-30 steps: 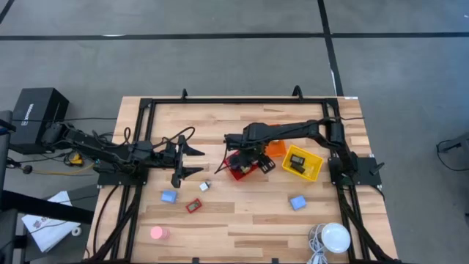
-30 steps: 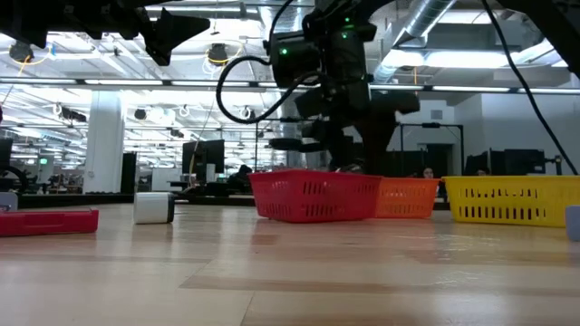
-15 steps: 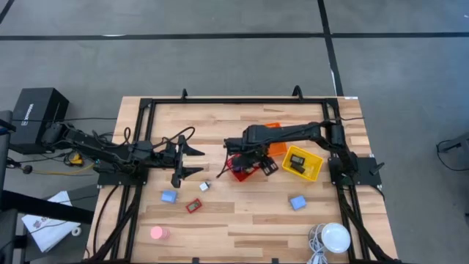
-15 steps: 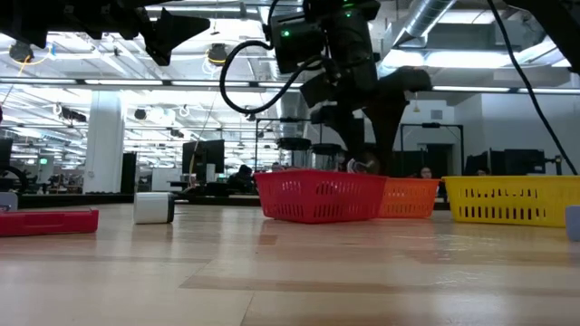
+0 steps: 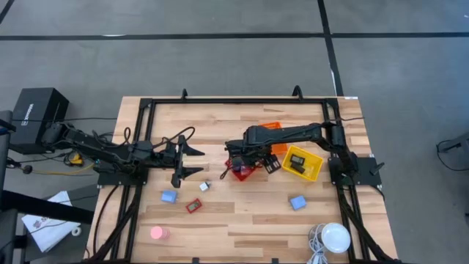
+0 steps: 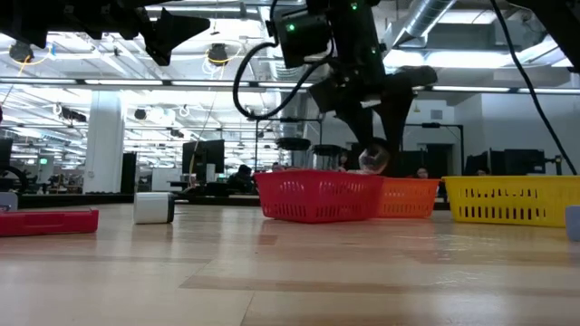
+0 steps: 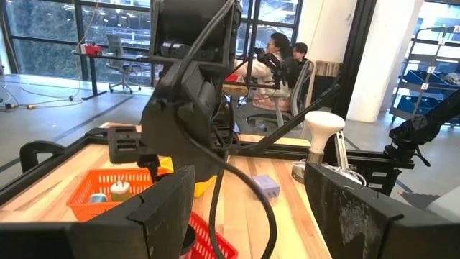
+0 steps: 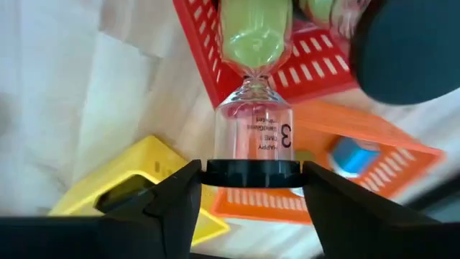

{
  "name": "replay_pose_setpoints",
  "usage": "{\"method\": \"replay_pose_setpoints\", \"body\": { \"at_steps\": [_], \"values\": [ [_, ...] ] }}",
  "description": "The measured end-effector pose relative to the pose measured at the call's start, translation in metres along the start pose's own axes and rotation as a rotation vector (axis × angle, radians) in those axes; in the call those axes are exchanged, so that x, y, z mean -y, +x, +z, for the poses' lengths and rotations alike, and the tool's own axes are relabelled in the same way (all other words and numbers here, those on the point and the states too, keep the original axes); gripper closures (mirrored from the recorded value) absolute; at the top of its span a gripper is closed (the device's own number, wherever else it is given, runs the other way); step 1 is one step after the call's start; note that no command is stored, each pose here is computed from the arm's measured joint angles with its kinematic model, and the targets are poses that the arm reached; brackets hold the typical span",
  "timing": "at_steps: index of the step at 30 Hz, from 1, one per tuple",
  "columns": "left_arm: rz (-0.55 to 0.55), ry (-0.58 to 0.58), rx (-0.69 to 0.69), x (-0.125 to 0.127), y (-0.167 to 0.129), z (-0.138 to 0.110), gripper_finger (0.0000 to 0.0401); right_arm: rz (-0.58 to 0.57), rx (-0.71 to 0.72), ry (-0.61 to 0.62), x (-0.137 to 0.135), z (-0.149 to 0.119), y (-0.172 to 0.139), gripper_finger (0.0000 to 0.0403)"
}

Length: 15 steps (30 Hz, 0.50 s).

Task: Pick & Place Office items
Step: Adjust the green hourglass inside the red bin

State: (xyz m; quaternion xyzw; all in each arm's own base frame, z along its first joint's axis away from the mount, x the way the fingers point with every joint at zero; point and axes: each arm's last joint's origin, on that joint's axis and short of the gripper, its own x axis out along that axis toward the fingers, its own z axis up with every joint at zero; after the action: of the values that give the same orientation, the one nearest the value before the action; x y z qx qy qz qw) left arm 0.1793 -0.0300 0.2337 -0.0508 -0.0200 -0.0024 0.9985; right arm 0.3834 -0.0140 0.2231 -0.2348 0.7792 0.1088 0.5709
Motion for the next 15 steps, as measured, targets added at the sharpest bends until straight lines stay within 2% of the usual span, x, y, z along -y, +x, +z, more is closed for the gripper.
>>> {"method": "replay_pose_setpoints", "body": {
  "at_steps": [6,10,15],
  "values": [
    [0.000,0.000,0.000,0.000,0.000,0.000,0.0142,-0.044,0.028,-0.012,-0.004,0.003,-0.015,0.0191],
    [0.000,0.000,0.000,0.000,0.000,0.000,0.0142,-0.127,-0.010,-0.045,-0.011,0.006,-0.018,0.0207],
    [0.000,0.000,0.000,0.000,0.000,0.000,0.0142,-0.161,0.010,-0.076,-0.019,0.013,-0.020,0.0183]
  ]
}}
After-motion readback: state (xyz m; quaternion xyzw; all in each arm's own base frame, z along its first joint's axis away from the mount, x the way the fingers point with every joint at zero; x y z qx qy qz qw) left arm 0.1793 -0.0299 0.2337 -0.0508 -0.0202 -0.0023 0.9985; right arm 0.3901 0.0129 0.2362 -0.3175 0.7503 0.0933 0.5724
